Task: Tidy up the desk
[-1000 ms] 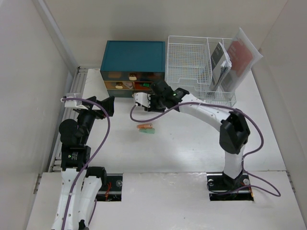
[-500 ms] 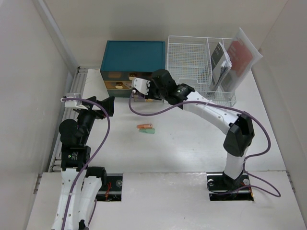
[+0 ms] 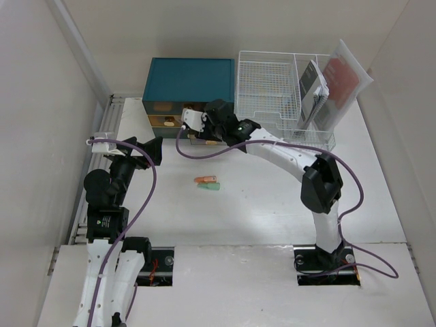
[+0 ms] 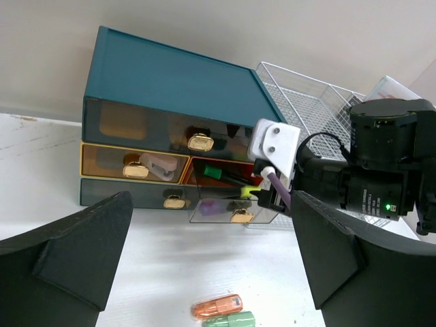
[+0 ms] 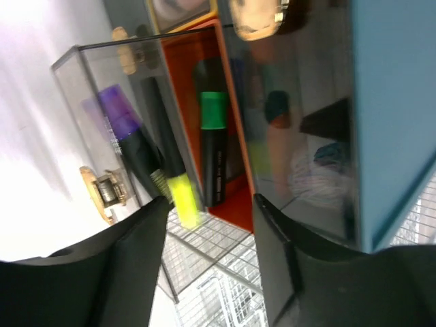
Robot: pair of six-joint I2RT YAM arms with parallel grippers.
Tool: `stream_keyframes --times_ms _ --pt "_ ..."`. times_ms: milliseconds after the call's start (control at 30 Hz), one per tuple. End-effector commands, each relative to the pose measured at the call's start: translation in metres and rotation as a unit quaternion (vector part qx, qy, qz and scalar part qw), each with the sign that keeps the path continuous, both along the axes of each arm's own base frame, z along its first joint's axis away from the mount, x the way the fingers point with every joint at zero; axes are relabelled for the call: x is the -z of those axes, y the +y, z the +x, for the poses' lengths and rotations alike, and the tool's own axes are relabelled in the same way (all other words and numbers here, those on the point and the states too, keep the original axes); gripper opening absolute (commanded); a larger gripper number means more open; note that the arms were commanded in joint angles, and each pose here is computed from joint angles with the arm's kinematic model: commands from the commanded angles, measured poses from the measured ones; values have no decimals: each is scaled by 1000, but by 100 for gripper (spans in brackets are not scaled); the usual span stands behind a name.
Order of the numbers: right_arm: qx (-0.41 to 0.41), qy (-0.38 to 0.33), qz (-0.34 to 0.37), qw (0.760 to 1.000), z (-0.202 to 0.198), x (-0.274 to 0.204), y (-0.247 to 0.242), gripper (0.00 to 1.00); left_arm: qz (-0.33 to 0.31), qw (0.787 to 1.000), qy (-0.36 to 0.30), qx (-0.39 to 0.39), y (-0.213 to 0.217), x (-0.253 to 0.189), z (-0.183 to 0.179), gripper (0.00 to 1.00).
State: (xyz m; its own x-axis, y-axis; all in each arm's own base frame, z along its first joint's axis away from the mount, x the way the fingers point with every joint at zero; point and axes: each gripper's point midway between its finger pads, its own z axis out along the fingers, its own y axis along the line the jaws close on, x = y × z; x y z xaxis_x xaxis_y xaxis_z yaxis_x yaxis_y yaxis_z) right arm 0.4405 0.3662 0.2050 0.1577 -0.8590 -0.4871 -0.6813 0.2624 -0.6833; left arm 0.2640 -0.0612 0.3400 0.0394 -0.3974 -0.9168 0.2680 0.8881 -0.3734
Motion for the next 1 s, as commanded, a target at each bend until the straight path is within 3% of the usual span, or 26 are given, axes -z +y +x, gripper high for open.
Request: stream_keyframes --times_ms 0,167,267,300,333,400,433,500,533,633,733,967 --pt "19 -52 43 998 17 -44 3 59 0 999 -34 5 -2 -17 -4 100" --pt "26 -67 63 995 14 -65 -1 67 0 1000 -30 5 -2 -15 -1 100" --pt "16 -68 91 993 5 -82 -1 62 0 1000 -30 5 -2 -15 -1 100" --pt "-6 -62 101 993 -2 -86 4 57 0 1000 -30 5 -2 -15 -1 100" --pt "-17 -53 112 992 -8 -85 6 33 0 1000 -30 5 -2 -15 -1 100" --pt "-87 -17 139 986 -31 -93 17 7 0 1000 -30 5 -2 -15 -1 100" --pt "-113 5 135 984 -39 -85 18 0 0 1000 -30 5 -2 -15 -1 100" --pt "-180 66 104 976 -65 -60 20 0 0 1000 -30 5 -2 -15 -1 100" --pt "-236 102 105 961 -87 -52 28 0 0 1000 -30 5 -2 -15 -1 100" --pt "-283 192 54 938 -112 -1 27 0 0 1000 -30 5 -2 -15 -1 100" --pt "-269 252 15 930 -113 38 23 0 0 1000 -30 5 -2 -15 -1 100" --pt "-174 201 9 964 -72 71 18 0 0 1000 -30 5 -2 -15 -1 100"
